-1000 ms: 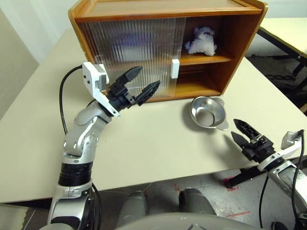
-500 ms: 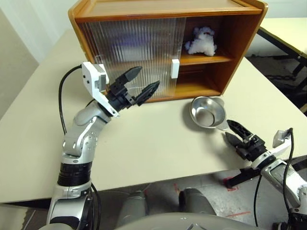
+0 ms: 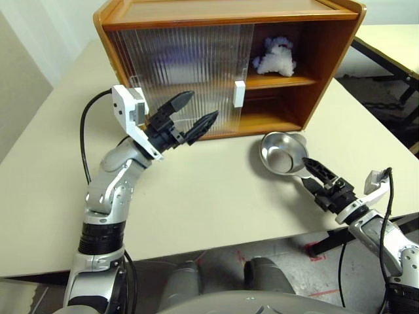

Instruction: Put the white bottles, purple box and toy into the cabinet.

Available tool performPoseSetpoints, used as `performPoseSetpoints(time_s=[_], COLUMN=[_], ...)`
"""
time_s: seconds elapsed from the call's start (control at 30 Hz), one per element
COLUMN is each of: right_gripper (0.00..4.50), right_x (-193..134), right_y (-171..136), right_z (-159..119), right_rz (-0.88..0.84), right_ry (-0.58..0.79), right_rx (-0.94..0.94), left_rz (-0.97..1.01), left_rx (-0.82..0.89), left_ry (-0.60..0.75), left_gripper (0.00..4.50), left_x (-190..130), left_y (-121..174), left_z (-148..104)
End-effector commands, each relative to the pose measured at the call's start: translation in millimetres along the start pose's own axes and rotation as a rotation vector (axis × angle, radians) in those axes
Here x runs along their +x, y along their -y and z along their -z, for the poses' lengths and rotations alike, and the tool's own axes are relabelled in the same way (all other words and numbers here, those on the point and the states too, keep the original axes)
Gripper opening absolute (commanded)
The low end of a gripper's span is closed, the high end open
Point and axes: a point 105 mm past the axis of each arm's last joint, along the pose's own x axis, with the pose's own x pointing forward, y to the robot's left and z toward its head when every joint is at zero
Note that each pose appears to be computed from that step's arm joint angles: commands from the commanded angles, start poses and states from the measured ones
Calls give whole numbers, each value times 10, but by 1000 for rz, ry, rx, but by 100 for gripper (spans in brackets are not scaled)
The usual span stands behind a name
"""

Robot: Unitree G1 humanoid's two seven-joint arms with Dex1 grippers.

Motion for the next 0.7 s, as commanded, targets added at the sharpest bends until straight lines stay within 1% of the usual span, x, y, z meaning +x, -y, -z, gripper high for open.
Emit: performPoseSetpoints(time_s=[0.03,0.17,0.23,0.33,0.37,0.4,0.47,0.53,0.6,0.7], right_gripper=[446,446,403,311,274,226,157,71,4,1], right_x=[0,5,7,11,16,23,34,52,61,62], right_y=[69,98,104,115,113,107,95,76,62,51], right_z=[36,63,63,61,54,47,37,15,10,4], right_rz=[38,60,65,70,69,68,67,66,65,61], right_ry=[-23,-34,-35,-37,-36,-35,-32,-22,-19,-18], right_rx=[-9,-16,-19,-25,-27,-29,-33,-40,-45,-48], left_rz=[11,10,10,9,9,9,10,8,6,6], left_rx=[11,12,13,15,15,16,17,20,22,21], left_ry=[-4,-3,-3,-2,-1,-1,0,1,2,4], left_gripper=[450,450,450,450,450,450,450,450,450,450], left_x=[-12,-11,-11,-17,-17,-16,-14,-16,-17,-5], left_y=[29,28,29,29,30,32,33,23,15,17], left_z=[3,-2,-7,-17,-21,-25,-29,-36,-39,-38])
